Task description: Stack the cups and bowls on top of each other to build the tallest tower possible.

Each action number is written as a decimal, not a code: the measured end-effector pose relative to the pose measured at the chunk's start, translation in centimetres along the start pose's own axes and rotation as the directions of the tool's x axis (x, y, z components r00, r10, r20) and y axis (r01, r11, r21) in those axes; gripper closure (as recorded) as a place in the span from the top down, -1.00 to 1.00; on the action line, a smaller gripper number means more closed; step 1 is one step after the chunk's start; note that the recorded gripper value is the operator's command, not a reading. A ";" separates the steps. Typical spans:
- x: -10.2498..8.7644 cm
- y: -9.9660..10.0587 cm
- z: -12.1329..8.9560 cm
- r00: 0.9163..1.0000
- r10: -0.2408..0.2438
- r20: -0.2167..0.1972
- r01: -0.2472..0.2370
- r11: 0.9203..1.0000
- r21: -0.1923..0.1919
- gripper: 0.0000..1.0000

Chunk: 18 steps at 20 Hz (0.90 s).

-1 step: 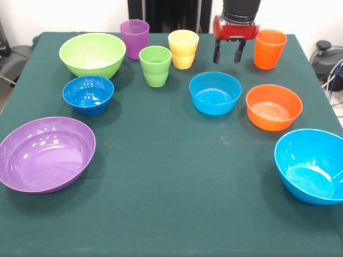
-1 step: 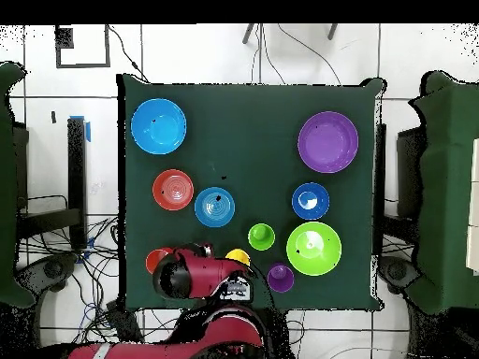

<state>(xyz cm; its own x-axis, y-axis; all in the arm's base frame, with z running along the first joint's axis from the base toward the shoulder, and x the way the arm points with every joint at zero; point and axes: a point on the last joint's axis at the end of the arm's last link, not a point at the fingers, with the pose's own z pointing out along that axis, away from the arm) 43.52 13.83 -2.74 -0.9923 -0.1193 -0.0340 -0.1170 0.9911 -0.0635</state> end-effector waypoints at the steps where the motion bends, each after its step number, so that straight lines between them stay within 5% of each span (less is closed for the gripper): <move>1: 0.1 0.0 0.2 1.000 0.000 -0.004 0.000 1.000 0.000 1.00; 11: 2.0 -0.3 2.5 0.998 0.010 -0.056 -0.010 1.000 -0.003 1.00; 18: 2.2 -0.4 2.7 0.999 0.008 -0.050 -0.008 1.000 -0.002 1.00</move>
<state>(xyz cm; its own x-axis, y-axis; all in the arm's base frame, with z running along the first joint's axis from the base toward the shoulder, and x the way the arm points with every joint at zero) 41.53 13.05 -5.52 -0.9940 -0.1082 0.0157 -0.1090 0.9921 -0.0617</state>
